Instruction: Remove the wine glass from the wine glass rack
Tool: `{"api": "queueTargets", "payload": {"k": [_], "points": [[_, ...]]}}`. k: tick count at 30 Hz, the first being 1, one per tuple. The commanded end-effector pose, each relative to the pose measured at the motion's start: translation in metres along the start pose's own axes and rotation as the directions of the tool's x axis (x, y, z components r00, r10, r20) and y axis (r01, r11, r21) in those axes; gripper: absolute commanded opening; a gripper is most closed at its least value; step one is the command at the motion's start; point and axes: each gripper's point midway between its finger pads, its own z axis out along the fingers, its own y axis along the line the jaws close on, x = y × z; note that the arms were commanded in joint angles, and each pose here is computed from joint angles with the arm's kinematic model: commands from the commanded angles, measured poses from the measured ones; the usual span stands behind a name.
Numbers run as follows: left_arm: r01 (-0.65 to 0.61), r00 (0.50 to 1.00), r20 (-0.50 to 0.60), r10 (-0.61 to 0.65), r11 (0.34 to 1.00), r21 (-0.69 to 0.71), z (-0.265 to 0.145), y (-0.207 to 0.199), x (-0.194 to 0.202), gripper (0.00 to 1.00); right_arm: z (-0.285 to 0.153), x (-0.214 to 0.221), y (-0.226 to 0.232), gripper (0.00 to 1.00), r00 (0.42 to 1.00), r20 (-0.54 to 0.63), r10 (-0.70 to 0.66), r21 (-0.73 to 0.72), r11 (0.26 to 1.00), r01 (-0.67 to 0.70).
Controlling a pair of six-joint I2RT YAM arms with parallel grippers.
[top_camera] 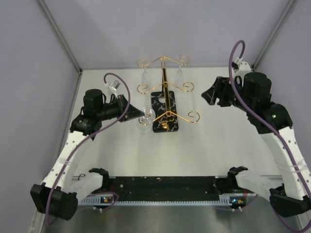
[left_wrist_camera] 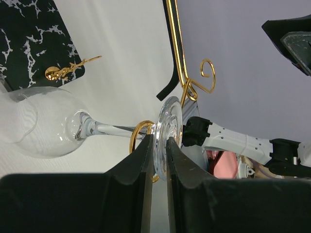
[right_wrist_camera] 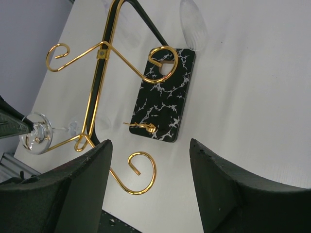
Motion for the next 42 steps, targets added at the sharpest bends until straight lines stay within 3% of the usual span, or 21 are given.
{"api": "queueTargets", "payload": {"k": [1, 14, 27, 42], "points": [[-0.135, 0.99, 0.04, 0.133, 0.989, 0.052, -0.017, -0.034, -0.008, 0.0, -0.006, -0.01, 0.01, 0.65, 0.999, 0.051, -0.012, -0.035, 0.999, 0.014], [-0.188, 0.978, 0.085, 0.188, 0.982, -0.008, -0.037, -0.042, -0.005, 0.0, -0.005, -0.009, 0.011, 0.65, 0.999, 0.048, -0.011, -0.037, 0.999, 0.013], [-0.139, 0.99, 0.025, 0.137, 0.975, 0.175, -0.039, -0.07, 0.011, 0.0, -0.004, -0.006, 0.013, 0.65, 0.999, 0.037, -0.008, -0.047, 0.999, 0.009], [-0.15, 0.988, 0.054, 0.142, 0.967, 0.205, -0.007, -0.067, -0.019, 0.0, -0.007, 0.0, 0.015, 0.65, 1.0, 0.025, -0.014, -0.053, 0.998, 0.015]]}}
